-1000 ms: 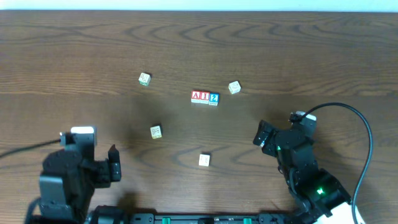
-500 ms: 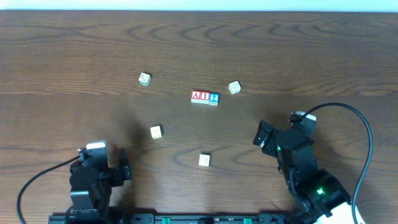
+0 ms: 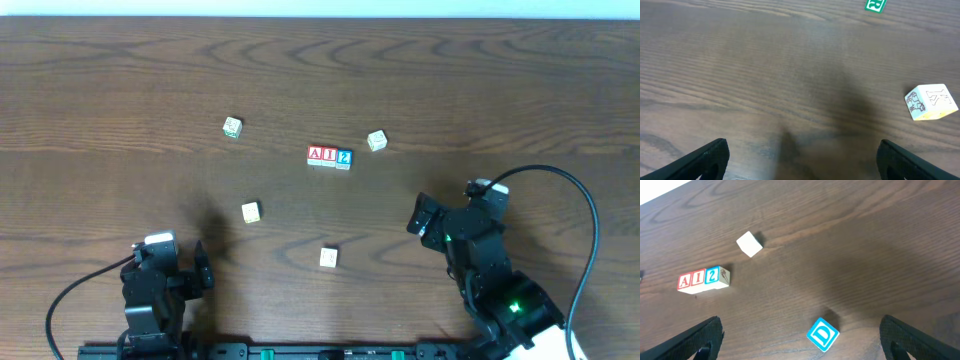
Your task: Spell out Ai2
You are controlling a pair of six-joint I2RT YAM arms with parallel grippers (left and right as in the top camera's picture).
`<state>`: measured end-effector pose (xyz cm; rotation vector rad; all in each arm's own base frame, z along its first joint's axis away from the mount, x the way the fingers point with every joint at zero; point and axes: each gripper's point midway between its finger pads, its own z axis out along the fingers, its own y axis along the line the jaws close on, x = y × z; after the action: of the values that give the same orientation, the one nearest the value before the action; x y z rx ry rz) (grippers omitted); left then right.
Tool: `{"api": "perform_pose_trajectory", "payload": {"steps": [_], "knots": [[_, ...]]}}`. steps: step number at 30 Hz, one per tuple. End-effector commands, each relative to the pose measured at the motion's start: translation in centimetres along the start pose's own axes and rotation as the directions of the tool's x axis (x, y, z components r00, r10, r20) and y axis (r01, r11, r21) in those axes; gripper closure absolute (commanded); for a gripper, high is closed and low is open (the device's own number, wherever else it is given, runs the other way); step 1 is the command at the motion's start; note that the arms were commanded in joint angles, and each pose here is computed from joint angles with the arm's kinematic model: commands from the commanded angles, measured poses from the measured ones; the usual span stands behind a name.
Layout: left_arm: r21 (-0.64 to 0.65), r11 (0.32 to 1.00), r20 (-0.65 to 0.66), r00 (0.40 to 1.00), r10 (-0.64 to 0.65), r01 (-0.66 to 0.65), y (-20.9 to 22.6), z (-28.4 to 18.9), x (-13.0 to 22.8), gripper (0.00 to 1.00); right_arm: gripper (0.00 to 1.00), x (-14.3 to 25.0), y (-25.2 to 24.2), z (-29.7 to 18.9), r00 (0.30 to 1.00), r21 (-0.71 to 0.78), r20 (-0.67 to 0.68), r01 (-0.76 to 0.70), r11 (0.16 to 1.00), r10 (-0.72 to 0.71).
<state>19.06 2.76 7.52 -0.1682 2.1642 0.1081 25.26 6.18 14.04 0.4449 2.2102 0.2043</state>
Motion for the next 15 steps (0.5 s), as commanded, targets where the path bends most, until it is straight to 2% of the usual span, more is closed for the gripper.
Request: {"api": "perform_pose_trajectory", "payload": {"steps": [1,8,15], "knots": [[-0.009,1.0,0.011,1.0,0.003,-0.003,0.2,0.1,0.0,0.05,0.01,0.0,0.1,-0.1,1.0,0.001,0.004,-0.003,1.0,0.003],[-0.01,1.0,-0.066,0.998,0.009,-0.01,0.2,0.0,1.8,0.05,0.01,0.0,0.1,-0.1,1.0,0.001,0.004,-0.003,1.0,0.003],[-0.007,1.0,-0.06,0.998,0.008,-0.009,0.2,0.0,1.7,0.05,0.01,0.0,0.1,-0.1,1.0,0.001,0.004,-0.003,1.0,0.003]]}}
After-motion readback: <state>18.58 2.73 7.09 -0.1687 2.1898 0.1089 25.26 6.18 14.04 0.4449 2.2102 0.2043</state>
